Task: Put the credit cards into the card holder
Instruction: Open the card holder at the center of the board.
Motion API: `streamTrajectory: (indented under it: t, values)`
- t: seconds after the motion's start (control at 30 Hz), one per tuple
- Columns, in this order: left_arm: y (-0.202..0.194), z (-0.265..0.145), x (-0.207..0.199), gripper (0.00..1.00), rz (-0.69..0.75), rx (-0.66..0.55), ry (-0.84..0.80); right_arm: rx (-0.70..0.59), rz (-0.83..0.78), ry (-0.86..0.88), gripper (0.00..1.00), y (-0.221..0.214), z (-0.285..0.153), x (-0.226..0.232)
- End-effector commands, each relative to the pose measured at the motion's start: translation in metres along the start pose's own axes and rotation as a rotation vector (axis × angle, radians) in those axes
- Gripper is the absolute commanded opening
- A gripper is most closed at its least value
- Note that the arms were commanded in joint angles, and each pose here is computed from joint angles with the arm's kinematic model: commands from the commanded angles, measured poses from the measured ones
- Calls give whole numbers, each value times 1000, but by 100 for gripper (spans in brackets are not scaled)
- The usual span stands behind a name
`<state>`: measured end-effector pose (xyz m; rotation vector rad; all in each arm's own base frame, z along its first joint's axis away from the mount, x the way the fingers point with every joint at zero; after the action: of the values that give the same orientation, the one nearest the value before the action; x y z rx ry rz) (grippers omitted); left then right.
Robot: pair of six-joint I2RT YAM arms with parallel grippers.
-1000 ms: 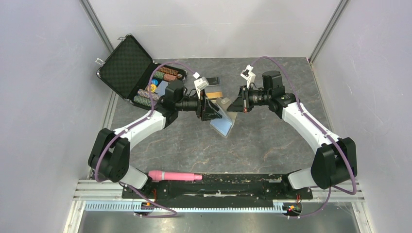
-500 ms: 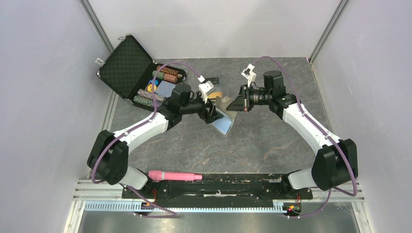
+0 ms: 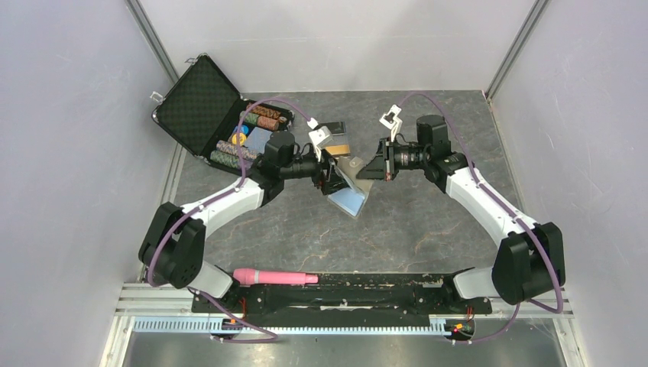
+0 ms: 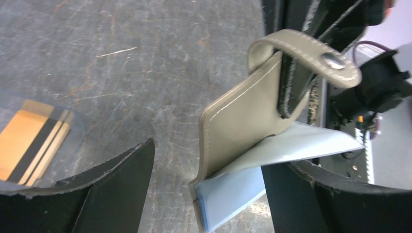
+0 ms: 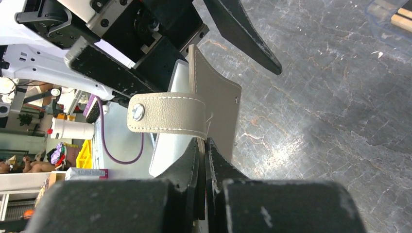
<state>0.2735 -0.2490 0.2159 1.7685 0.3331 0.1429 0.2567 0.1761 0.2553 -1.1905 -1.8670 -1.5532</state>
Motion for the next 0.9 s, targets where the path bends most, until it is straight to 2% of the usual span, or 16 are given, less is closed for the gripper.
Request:
streamTrajectory:
  t: [0.0, 0.2, 0.23, 0.3, 0.37, 0.4, 0.5, 0.67, 0.73, 0.87]
  values:
    - [24, 2, -11, 82, 1, -133, -160, 15, -28, 33, 0, -8, -2, 3]
    - [29, 0, -21, 59, -71, -150, -275, -4, -27, -21, 0, -10, -1, -5]
    - [30, 0, -21, 50, -85, -150, -282, -8, -25, -30, 0, -10, -1, -6]
    - [29, 0, -22, 24, -106, -147, -294, -12, -23, -41, 1, -11, -1, -8]
    - [27, -1, -22, 8, -124, -137, -296, -17, -28, -49, 1, -11, -1, -8]
    - [26, -1, -22, 3, -128, -130, -296, -24, -33, -57, 1, -10, -1, -9]
    - [24, -2, -22, 2, -143, -108, -287, -41, -45, -73, 9, -7, -3, -7]
    - [21, -7, -18, 2, -175, -37, -263, -71, -77, -107, 51, -3, -8, -6]
    - [19, -9, -19, 2, -188, 6, -262, -85, -91, -123, 64, -1, -12, -7]
    - [19, -14, -20, 2, -194, 62, -270, -72, -122, -128, 81, -3, -18, -8]
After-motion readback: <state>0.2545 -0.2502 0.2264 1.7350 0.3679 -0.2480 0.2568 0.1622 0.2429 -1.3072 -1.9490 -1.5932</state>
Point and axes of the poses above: each gripper's point midway between its finger pads, its own z axis out along the fingers, its own x axis along the line the jaws close on, y = z × x, the point moved 8 cm from there along -z, back along the fingers, and after that the axes turned 9 degrees about z, right-handed, at the moved point
